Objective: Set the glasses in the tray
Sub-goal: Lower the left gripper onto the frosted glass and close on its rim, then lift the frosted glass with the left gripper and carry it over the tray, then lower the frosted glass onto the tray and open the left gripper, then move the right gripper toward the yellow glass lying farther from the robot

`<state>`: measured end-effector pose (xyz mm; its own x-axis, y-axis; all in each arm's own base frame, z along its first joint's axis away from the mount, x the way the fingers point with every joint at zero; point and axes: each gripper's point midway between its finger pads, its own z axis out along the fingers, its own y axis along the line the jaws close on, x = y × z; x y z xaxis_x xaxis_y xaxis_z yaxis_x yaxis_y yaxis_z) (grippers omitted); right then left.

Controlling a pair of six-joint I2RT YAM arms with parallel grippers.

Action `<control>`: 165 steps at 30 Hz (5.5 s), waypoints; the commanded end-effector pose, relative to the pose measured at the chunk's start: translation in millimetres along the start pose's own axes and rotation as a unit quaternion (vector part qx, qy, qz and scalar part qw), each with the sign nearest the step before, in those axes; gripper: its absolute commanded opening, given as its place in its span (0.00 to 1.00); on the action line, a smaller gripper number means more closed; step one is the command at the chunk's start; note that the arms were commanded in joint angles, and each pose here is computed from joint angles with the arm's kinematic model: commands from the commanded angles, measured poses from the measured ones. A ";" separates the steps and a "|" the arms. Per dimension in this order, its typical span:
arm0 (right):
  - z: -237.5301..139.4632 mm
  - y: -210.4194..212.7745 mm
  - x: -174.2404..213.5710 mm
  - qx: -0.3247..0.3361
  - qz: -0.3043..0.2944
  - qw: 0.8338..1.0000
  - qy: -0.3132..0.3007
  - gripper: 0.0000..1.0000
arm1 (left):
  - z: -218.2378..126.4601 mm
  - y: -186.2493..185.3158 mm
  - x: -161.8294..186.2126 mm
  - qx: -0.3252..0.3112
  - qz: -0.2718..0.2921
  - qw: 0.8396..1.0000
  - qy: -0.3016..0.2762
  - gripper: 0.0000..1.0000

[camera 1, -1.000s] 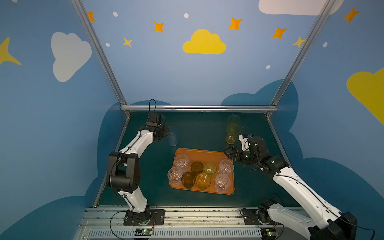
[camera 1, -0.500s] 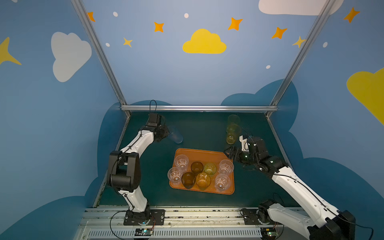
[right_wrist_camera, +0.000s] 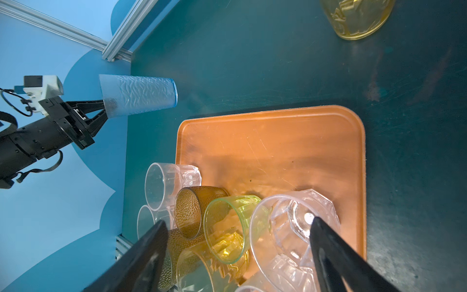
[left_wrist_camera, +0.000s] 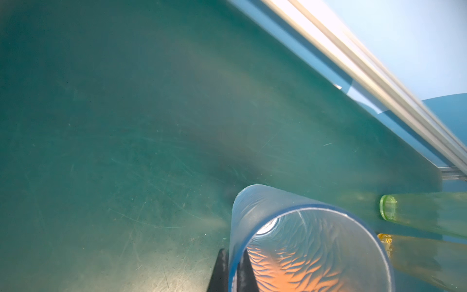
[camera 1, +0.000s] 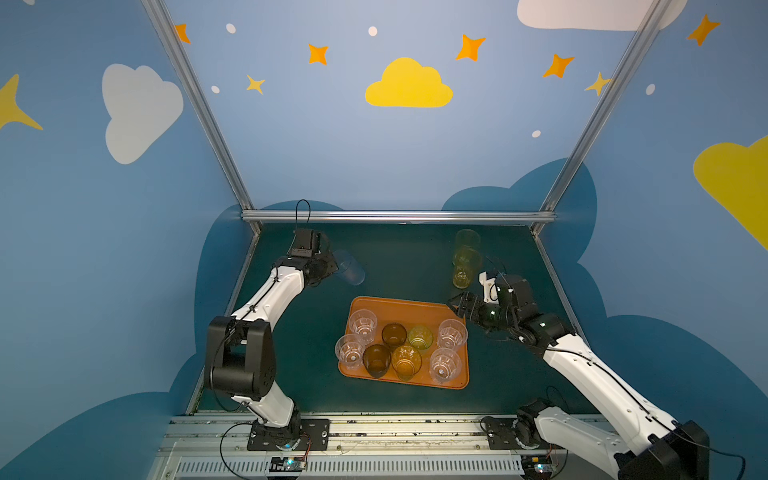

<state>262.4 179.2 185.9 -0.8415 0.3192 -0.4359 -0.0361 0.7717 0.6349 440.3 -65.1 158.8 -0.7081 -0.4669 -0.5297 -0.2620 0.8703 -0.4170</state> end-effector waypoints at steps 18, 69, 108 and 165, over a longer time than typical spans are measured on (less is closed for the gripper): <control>-1.4 20.9 -5.8 -0.056 0.002 0.998 0.000 0.87 | -39.3 -19.9 6.5 0.017 0.026 0.999 -0.045 0.04; -0.5 16.0 -1.4 -0.065 0.013 0.998 0.002 0.87 | -56.7 -95.0 99.0 0.084 0.129 0.987 0.034 0.04; 3.3 4.3 -2.0 -0.050 0.023 0.998 0.002 0.87 | -36.4 -83.8 121.4 0.015 0.182 0.981 0.072 0.10; -46.4 -9.0 -80.1 0.069 0.025 0.993 -0.096 0.87 | -105.1 -92.9 129.1 0.199 0.122 0.972 -0.025 1.00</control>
<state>298.3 139.8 245.4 -0.7416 0.4419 -0.5047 0.0328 0.7754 0.6307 304.7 -183.1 195.1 -0.7051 -0.2611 -0.6593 0.1424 0.8587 -0.4924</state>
